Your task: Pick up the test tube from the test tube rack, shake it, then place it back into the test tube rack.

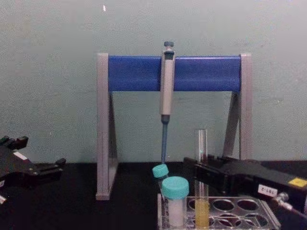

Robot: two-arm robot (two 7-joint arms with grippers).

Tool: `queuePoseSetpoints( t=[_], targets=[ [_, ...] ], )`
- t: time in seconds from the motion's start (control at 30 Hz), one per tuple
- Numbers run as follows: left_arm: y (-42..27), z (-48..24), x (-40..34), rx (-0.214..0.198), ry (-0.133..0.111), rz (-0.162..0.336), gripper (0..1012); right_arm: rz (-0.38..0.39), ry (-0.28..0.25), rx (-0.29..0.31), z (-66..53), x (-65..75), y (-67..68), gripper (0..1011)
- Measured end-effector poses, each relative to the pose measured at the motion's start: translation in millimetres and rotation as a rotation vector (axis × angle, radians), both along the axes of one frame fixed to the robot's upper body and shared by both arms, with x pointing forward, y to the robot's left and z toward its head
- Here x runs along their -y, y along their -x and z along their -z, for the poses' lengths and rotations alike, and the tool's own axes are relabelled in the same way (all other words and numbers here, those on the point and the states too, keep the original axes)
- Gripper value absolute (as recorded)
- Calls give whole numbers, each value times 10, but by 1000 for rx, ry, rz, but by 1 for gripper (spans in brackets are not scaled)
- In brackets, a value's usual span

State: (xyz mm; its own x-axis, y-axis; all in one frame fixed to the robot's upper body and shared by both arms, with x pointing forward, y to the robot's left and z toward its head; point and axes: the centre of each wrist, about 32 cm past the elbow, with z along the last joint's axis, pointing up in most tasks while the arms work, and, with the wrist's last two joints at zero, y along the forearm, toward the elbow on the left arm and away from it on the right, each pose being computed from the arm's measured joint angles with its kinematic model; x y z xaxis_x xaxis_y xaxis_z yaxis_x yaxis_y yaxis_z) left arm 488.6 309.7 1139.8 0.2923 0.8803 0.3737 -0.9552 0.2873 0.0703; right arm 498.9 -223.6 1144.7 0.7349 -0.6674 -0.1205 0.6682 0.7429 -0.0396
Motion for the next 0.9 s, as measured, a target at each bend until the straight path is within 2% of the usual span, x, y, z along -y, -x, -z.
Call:
queuePoseSetpoints(
  t=[0.3,0.9],
  targets=[
    [0,0,0,0,0,0,1001,0,0,0,-1,-1,0,240],
    [0,0,0,0,0,0,1001,-5,-11,18,11,-3,12,234]
  ],
)
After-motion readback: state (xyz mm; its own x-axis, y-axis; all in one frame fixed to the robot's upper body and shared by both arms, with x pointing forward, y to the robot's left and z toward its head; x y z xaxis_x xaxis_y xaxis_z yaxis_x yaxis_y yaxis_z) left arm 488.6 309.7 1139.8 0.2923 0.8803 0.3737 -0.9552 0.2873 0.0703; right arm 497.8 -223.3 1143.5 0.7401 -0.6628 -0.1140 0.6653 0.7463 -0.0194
